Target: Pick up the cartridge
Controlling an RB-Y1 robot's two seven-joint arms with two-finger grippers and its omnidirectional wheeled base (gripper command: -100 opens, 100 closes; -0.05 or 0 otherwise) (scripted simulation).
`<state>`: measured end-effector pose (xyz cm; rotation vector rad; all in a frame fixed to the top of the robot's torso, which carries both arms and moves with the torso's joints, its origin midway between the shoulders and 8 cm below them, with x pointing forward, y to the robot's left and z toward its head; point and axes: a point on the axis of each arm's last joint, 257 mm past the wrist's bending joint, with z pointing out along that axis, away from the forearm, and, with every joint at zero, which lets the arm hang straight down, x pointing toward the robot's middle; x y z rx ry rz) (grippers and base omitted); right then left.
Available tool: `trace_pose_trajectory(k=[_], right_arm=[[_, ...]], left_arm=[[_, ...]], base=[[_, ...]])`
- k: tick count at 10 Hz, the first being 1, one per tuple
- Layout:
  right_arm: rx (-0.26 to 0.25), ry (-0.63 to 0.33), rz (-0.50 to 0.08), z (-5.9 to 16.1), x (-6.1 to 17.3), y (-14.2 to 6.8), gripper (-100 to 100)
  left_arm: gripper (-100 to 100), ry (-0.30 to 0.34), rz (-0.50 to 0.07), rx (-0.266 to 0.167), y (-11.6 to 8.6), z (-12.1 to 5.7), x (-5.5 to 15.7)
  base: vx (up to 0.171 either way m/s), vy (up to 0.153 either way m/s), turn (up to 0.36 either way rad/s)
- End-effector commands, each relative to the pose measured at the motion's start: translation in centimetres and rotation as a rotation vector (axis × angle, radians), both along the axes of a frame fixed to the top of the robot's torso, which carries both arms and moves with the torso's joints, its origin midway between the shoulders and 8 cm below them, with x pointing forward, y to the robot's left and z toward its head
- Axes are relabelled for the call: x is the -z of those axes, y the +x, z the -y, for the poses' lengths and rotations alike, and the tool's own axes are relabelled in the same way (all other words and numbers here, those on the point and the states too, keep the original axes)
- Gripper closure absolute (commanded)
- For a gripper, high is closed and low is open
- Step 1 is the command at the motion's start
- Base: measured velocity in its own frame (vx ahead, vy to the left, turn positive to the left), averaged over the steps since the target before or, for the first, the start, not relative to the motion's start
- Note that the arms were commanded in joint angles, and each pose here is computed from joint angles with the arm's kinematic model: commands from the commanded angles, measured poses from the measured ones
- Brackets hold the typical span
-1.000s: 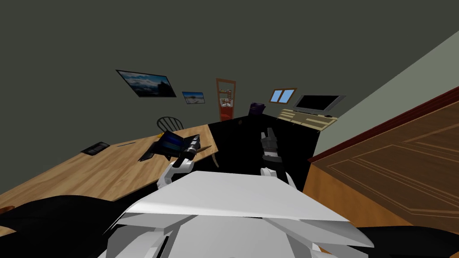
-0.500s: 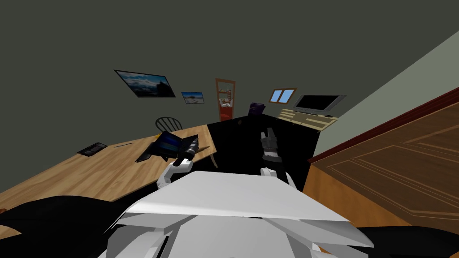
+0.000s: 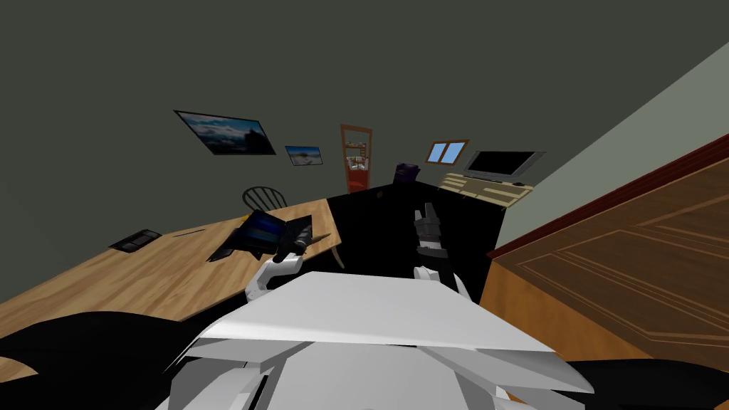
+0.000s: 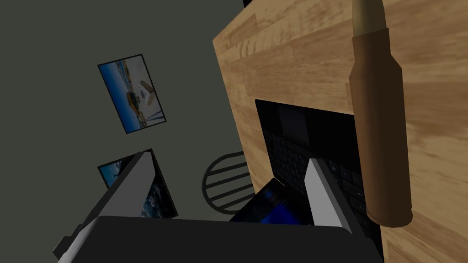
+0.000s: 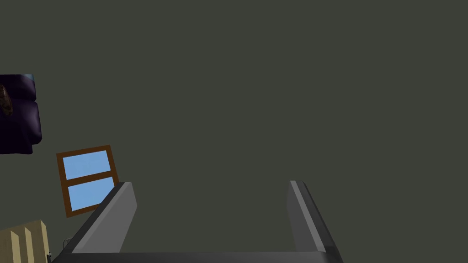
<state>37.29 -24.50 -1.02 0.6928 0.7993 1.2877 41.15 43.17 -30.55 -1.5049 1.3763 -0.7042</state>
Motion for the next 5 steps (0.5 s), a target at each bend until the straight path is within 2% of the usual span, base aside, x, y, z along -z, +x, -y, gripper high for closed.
trace_pose_trajectory(k=[1, 2, 4, 5], right_arm=[[0.000, 0.000, 0.000, 0.0, 0.0, 0.0, 0], [0.000, 0.000, 0.000, 0.0, 0.0, 0.0, 0], [0.000, 0.000, 0.000, 0.0, 0.0, 0.0, 0], [0.000, 0.000, 0.000, 0.0, 0.0, 0.0, 0]], left_arm=[[-100, -0.014, -0.047, -0.018, -0.4, -0.3, 1.2], [-100, -0.032, -0.084, -0.045, -1.0, -1.5, 2.5], [-100, -0.037, -0.106, -0.049, -1.3, -1.5, 3.0], [-100, -0.060, -0.156, -0.079, -2.2, -2.6, 4.6]], base=[[0.032, -0.028, -0.011], [0.042, -0.028, -0.030], [0.023, -0.012, -0.012], [0.021, -0.009, -0.042]])
